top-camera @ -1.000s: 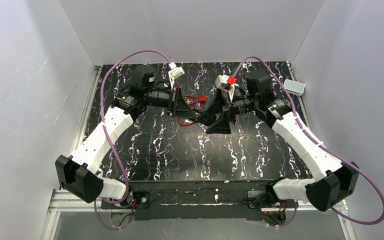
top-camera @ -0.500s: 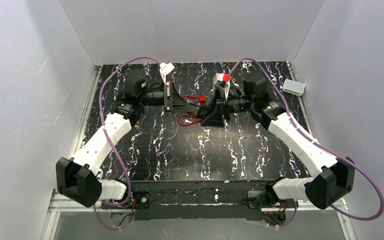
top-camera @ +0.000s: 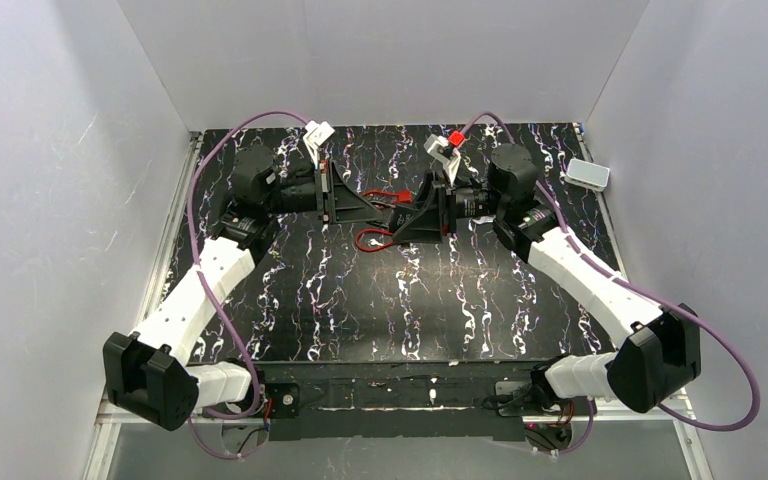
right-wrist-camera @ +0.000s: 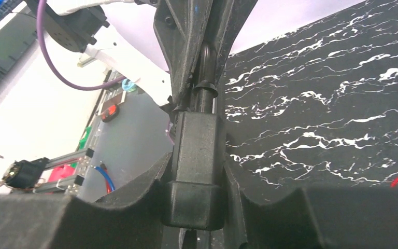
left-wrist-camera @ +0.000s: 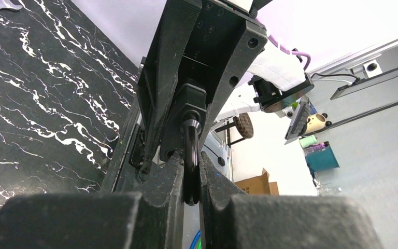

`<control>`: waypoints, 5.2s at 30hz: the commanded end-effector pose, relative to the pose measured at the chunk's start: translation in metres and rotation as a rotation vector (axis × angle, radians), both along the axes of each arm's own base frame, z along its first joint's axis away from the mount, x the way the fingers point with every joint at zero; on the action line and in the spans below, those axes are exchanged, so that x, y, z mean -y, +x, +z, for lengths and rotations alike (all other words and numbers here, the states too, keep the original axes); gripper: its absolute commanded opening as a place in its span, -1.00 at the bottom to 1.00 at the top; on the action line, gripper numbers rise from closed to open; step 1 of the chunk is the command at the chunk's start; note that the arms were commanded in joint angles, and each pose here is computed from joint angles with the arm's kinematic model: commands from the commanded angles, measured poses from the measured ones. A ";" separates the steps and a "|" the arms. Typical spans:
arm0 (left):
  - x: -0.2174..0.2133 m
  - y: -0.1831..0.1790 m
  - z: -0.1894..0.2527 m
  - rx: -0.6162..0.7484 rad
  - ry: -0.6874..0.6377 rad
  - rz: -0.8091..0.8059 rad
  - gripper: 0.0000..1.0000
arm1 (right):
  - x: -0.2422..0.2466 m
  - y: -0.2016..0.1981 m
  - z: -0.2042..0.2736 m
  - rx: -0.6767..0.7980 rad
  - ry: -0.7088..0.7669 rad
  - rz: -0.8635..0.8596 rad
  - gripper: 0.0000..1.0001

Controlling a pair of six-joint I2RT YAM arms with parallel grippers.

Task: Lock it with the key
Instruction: Lock the lock.

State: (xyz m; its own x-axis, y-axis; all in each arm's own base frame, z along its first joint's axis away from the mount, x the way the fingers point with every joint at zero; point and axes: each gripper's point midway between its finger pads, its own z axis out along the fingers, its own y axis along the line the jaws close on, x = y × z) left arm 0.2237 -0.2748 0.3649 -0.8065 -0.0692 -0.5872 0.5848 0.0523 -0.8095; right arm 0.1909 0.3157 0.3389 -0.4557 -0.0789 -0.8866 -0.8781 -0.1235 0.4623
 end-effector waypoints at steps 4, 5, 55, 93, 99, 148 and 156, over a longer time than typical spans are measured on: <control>-0.011 -0.007 0.021 0.101 -0.042 0.019 -1.00 | 0.004 -0.012 0.034 0.048 0.062 0.049 -0.09; -0.012 -0.007 0.023 0.099 -0.045 0.026 -1.00 | 0.004 -0.011 0.034 0.042 0.061 0.040 -0.03; -0.042 0.022 0.021 0.067 -0.116 0.164 -0.29 | -0.006 0.017 0.085 -0.099 0.302 -0.039 -0.97; -0.039 0.036 0.018 0.033 -0.126 0.241 -1.00 | -0.011 0.028 0.059 -0.204 0.232 -0.078 0.25; -0.038 0.030 0.014 0.089 -0.085 0.227 -1.00 | -0.014 0.033 0.058 -0.215 0.219 -0.087 0.19; -0.039 0.009 -0.006 0.154 0.066 0.158 -0.23 | -0.015 0.022 0.064 -0.220 0.254 -0.035 -0.97; -0.037 0.004 0.009 0.169 0.005 0.133 -0.41 | -0.014 0.020 0.062 -0.220 0.256 -0.036 -0.97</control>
State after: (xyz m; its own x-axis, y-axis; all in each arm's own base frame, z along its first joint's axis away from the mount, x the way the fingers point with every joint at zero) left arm 0.2374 -0.2390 0.3536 -0.7229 -0.1550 -0.6733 0.6468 0.1906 -0.7384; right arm 0.2215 0.3365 0.3713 -0.7242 0.0893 -0.6838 -0.6874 -0.1731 0.7054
